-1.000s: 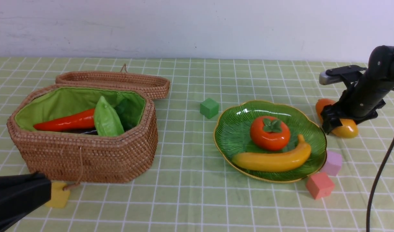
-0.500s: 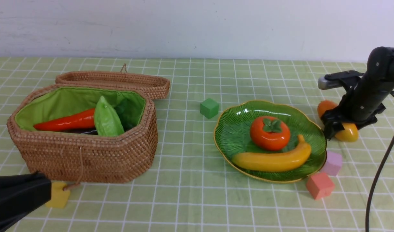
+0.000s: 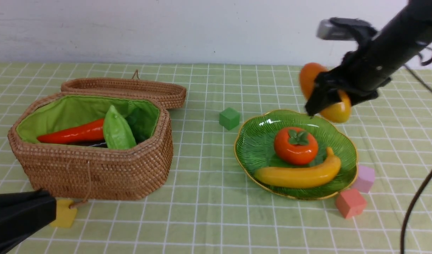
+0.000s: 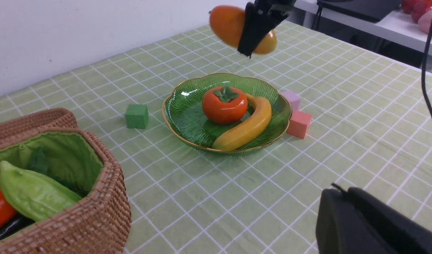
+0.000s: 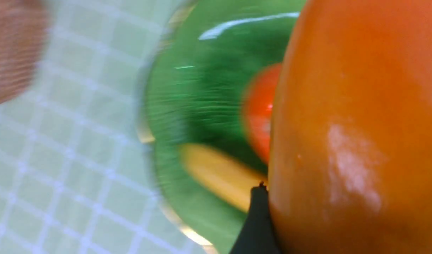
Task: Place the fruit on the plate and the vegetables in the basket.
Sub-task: Use the right arm to grab a mango and put it into the right plate
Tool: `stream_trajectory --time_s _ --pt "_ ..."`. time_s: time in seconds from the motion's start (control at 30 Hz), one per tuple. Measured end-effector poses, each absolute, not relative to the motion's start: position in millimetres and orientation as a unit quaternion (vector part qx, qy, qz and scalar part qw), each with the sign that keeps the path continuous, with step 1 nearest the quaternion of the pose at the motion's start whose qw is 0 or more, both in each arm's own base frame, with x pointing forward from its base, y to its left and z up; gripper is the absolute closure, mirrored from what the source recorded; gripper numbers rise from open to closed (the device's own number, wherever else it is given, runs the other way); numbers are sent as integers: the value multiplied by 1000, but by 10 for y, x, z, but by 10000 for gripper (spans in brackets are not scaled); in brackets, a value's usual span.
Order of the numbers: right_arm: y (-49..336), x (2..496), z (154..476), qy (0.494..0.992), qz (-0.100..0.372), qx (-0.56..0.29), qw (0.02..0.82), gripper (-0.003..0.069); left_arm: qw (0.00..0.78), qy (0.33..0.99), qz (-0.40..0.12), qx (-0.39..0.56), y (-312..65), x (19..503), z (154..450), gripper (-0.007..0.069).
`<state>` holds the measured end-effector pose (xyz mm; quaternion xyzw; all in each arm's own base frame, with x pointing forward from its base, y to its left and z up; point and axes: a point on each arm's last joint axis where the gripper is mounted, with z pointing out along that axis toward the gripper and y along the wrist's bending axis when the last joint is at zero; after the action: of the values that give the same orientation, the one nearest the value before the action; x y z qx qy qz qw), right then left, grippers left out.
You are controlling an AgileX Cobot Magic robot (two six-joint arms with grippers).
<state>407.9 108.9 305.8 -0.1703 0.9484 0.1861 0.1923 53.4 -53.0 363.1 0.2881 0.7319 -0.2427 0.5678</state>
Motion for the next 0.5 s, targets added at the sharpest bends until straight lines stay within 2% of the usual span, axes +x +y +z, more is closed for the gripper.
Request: stream_trajectory --time_s 0.07,0.13,0.33,0.5 --pt "1409 4046 2910 945 191 -197 181 115 563 736 -237 291 -525 534 3615 631" --pt "1574 4060 2770 947 179 -199 177 115 558 741 -229 295 -518 535 3599 631" --pt "1673 4178 2470 963 137 -154 174 115 553 746 -221 299 -510 535 3582 630" --pt "1682 4196 2392 968 137 -134 164 115 552 746 -221 299 -510 535 3580 630"
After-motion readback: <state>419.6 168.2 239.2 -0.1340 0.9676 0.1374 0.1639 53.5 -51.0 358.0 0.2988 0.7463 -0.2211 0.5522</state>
